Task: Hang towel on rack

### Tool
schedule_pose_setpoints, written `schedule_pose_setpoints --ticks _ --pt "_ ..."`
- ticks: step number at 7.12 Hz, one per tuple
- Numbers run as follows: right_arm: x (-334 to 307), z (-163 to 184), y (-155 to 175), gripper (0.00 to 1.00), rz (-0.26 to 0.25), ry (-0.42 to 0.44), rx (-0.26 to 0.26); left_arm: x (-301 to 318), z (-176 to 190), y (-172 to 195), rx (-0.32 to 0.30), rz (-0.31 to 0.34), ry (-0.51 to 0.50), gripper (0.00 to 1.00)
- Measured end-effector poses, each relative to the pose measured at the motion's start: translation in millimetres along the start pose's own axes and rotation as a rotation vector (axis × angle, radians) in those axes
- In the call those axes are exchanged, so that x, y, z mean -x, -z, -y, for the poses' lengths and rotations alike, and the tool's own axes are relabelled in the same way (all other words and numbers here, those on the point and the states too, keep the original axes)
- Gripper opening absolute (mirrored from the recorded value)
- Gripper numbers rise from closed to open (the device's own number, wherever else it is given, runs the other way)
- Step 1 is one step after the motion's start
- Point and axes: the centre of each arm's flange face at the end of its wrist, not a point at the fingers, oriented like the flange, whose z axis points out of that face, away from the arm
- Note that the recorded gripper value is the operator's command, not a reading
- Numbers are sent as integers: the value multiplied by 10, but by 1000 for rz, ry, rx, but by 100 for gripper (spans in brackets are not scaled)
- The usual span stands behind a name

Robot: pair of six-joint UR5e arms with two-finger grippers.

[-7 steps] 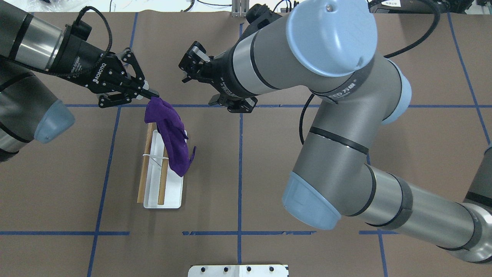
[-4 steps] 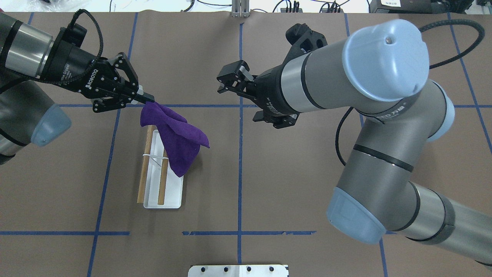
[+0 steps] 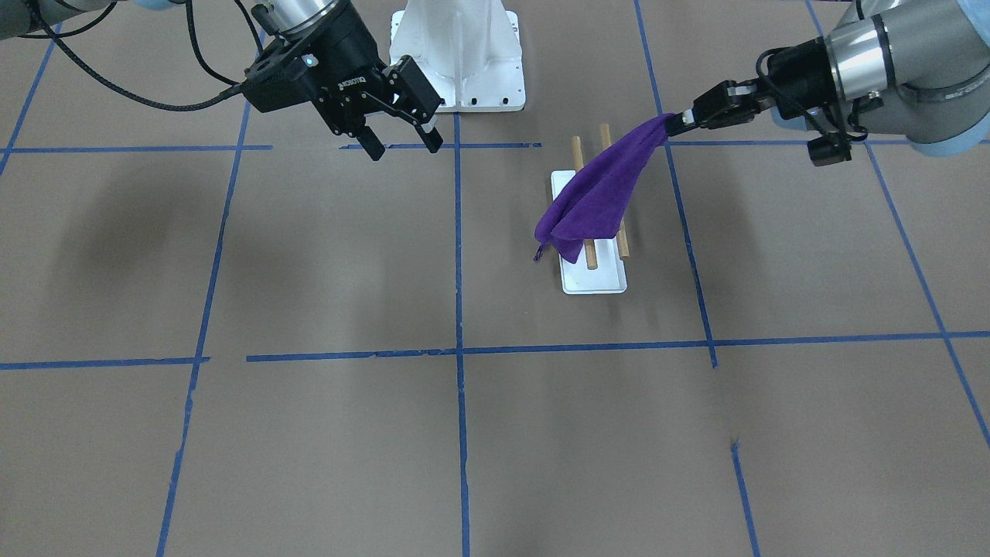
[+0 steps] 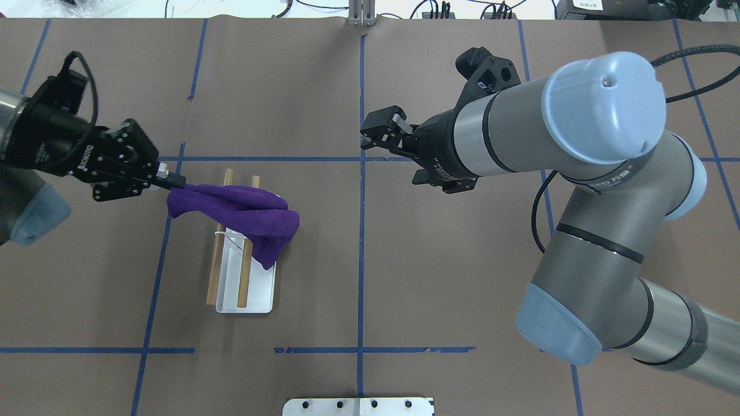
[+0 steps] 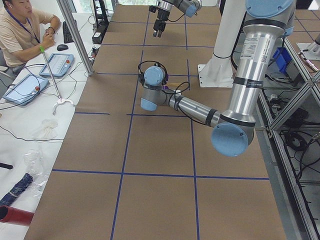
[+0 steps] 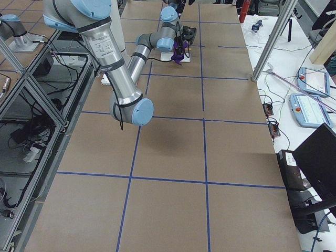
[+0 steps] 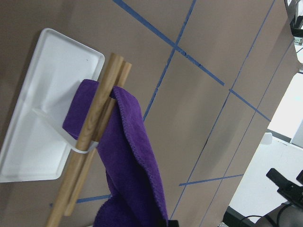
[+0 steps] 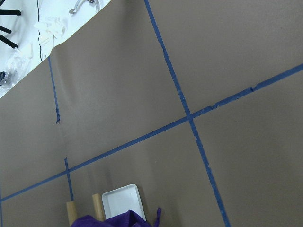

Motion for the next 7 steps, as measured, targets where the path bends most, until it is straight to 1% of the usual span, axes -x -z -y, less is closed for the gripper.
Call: schedule_pose_setpoints --ticks 1,2,3,5,6,7 --pt "-42 85 -2 100 -9 5 -15 146 36 62 -12 10 -3 12" --pt "-76 150 3 100 -15 7 -26 243 81 71 -19 19 7 71" --pt "-110 196 7 100 -21 6 -34 339 151 63 -27 28 27 100" --pt "-227 359 -7 100 -46 -6 -58 599 289 129 -55 51 82 100" --pt "-337 481 -3 100 -68 4 -73 706 378 255 -87 55 95 100" --pt "-471 584 -7 100 -95 33 -82 798 501 448 -133 55 87 100"
